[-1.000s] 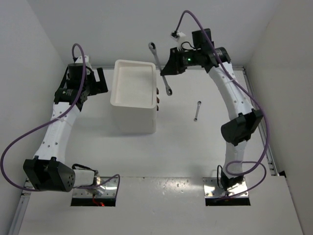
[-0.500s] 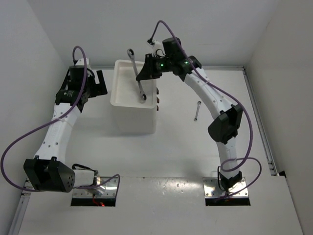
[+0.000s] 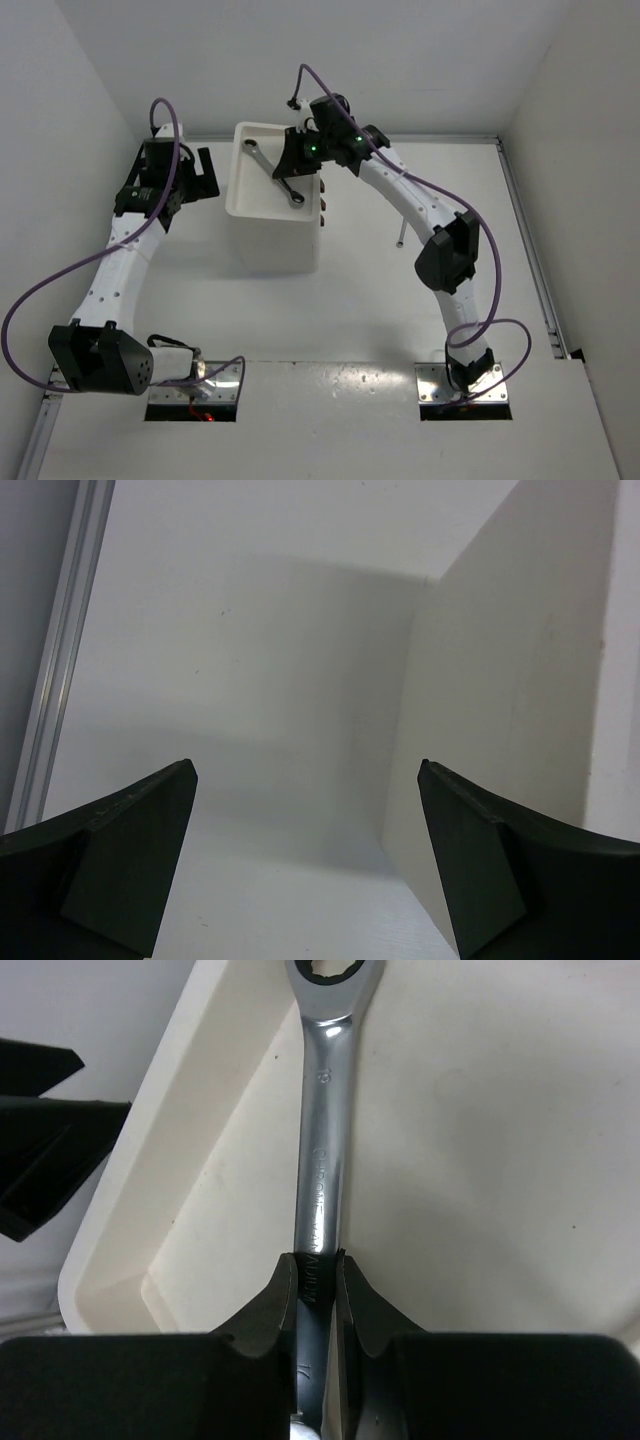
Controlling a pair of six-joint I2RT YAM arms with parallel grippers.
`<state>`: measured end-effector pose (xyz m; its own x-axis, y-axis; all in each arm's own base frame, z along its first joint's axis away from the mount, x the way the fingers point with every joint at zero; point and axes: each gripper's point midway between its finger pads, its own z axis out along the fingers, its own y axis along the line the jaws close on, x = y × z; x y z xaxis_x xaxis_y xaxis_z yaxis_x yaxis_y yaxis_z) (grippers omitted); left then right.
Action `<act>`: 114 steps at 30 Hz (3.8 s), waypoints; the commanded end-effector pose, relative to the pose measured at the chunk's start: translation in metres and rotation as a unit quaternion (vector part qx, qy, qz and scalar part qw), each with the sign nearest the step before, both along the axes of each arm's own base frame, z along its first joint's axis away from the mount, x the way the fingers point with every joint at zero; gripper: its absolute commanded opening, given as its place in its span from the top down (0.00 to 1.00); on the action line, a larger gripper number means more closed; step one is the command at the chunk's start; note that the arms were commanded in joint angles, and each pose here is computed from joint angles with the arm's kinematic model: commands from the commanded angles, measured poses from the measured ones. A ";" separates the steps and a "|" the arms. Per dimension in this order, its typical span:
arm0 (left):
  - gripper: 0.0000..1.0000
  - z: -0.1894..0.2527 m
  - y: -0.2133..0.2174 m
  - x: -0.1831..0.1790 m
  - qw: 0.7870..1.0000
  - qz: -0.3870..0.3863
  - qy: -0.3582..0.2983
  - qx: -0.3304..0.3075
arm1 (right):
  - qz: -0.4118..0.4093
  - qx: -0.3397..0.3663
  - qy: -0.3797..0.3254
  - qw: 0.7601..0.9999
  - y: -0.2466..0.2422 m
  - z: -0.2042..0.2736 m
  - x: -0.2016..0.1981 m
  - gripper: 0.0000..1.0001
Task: Sort the tools into containers
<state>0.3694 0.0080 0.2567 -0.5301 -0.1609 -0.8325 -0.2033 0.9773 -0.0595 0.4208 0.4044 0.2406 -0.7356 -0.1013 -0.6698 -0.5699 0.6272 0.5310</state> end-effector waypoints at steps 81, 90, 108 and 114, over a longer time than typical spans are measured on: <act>0.01 0.008 0.018 0.001 0.997 0.046 -0.058 0.005 | -0.331 -0.283 0.303 0.848 -0.339 -0.237 0.015 0.65; 0.01 0.005 0.020 0.002 0.997 0.050 -0.054 0.007 | -0.325 -0.286 0.318 0.844 -0.338 -0.250 0.014 0.65; 0.01 0.006 0.020 0.005 0.997 0.050 -0.054 0.007 | -0.298 -0.288 0.291 0.862 -0.339 -0.228 0.009 1.00; 0.01 0.009 0.016 0.004 0.997 0.042 -0.058 0.002 | -0.229 -0.226 0.111 0.940 -0.317 -0.105 0.011 1.00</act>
